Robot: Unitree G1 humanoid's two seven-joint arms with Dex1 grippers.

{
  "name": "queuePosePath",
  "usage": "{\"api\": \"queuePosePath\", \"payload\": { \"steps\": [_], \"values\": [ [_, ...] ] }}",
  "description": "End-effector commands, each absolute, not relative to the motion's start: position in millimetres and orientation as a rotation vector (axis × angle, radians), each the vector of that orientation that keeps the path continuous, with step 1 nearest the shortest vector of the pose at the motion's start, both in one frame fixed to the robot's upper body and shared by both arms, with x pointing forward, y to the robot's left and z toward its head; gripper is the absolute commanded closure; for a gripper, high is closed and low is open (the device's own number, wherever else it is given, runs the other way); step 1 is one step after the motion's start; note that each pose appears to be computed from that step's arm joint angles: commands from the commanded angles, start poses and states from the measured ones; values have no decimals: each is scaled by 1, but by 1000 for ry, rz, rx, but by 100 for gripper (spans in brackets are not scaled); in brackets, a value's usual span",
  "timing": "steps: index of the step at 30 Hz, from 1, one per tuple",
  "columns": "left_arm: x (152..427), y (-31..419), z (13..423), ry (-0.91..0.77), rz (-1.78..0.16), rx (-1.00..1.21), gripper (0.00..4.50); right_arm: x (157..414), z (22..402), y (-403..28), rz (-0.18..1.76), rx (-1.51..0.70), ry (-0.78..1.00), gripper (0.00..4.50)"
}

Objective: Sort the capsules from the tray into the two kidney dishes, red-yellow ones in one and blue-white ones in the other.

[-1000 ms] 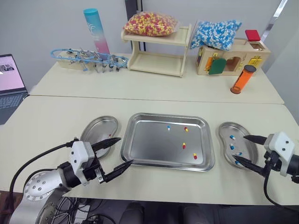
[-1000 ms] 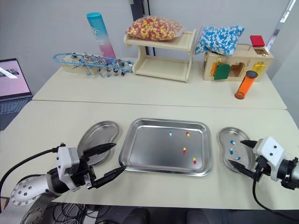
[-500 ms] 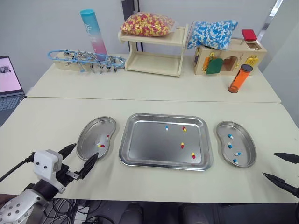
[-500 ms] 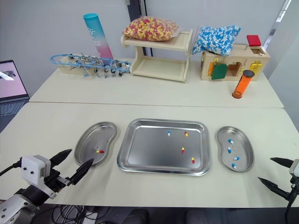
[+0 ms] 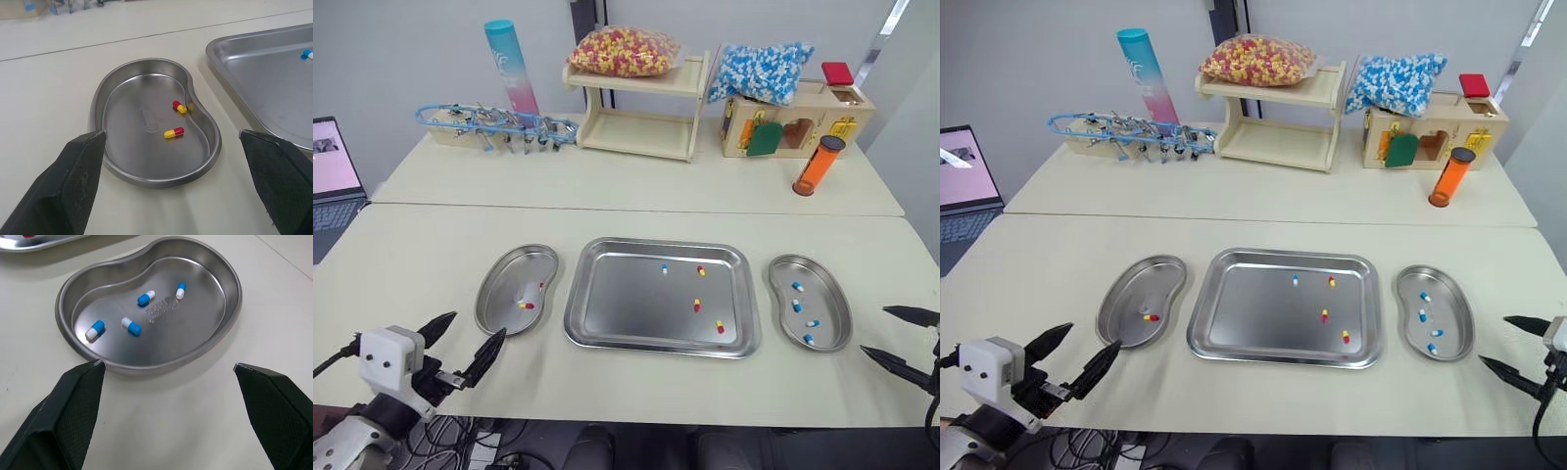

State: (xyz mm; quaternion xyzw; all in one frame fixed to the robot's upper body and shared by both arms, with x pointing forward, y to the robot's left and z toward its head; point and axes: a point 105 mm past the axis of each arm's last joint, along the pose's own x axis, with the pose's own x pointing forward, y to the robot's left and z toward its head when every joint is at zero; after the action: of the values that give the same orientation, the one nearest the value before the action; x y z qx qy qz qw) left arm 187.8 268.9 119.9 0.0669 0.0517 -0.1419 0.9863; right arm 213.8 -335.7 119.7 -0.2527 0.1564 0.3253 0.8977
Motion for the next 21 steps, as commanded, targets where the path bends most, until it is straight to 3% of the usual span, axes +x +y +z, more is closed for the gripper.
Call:
{"api": "queuePosePath", "payload": {
  "steps": [1,8,21],
  "values": [
    [185,264,132,72,-315,160,0,221,132,-331,681,-542,274,5],
    [185,232,130,60,-480,195,0,254,158,-271,775,-519,99,5],
    [196,185,142,-6,-647,155,0,291,174,-142,882,-343,8,5]
  ]
}}
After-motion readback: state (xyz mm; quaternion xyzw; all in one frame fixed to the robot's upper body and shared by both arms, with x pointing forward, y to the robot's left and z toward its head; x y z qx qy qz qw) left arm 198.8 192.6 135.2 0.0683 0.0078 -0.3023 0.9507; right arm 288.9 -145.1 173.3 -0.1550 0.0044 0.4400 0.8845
